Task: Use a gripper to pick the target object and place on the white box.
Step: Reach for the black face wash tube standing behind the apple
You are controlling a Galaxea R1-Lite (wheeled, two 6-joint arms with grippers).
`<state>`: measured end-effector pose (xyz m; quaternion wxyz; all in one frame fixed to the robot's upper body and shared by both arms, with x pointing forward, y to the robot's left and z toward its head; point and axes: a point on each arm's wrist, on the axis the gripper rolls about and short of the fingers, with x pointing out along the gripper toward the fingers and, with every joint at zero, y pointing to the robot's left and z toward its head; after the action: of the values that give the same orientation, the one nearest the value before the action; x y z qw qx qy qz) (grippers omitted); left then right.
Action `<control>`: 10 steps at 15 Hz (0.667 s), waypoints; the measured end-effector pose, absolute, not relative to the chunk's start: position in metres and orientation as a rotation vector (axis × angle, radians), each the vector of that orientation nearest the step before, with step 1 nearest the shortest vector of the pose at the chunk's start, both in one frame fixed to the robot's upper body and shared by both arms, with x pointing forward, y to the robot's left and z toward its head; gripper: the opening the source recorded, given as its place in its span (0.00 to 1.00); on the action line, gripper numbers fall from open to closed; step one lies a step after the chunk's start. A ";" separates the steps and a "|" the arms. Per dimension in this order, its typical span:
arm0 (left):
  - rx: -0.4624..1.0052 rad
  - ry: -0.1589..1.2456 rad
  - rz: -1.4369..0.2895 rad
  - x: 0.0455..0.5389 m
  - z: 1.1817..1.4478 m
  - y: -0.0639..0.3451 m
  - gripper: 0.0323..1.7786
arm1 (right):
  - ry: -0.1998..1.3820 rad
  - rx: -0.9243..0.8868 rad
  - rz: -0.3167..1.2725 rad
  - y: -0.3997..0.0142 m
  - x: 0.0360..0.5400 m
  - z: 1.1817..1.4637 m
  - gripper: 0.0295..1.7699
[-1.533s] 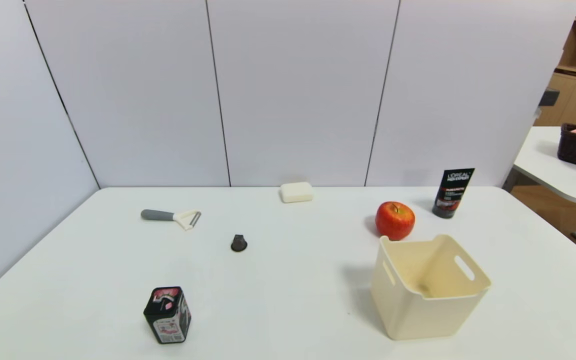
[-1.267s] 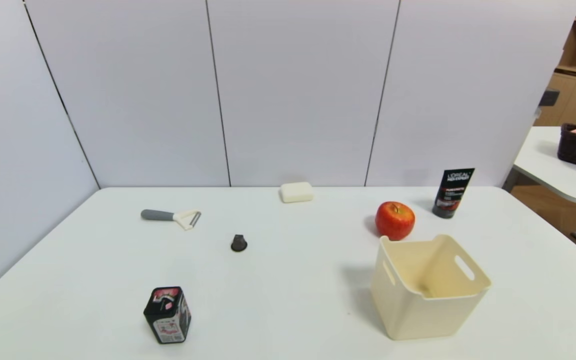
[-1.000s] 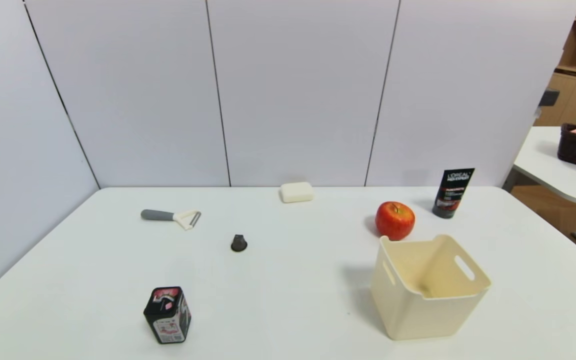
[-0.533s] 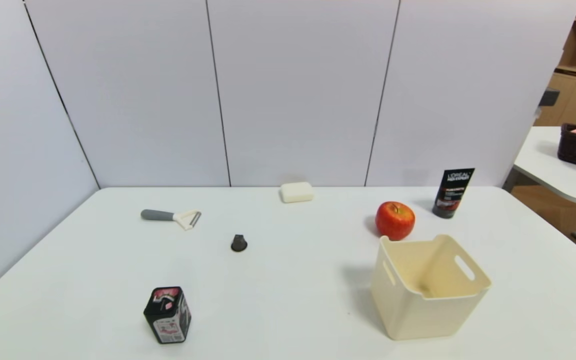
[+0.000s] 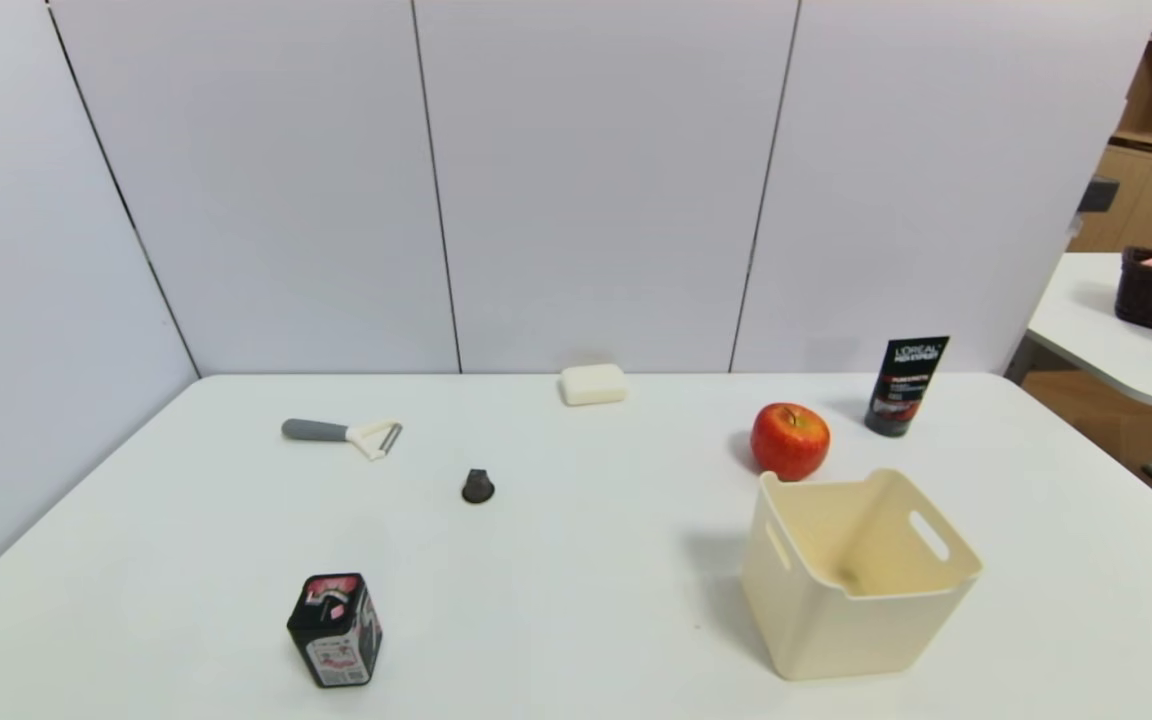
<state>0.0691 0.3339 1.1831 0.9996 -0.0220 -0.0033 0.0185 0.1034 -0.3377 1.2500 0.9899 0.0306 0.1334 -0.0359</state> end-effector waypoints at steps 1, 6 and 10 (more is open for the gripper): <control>-0.044 -0.007 0.037 0.069 1.183 0.334 0.95 | 0.295 0.063 -0.078 -0.338 0.112 1.258 0.97; -0.044 -0.007 0.038 0.069 1.183 0.334 0.95 | 0.453 0.063 -0.105 -0.341 0.162 1.282 0.97; -0.044 -0.006 0.038 0.069 1.183 0.334 0.95 | 0.542 0.073 -0.143 -0.348 0.213 1.299 0.97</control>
<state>0.0691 0.3340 1.1830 0.9996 -0.0220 -0.0031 0.0188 0.2125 -0.3483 1.2986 0.9603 0.0358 0.2673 -0.0708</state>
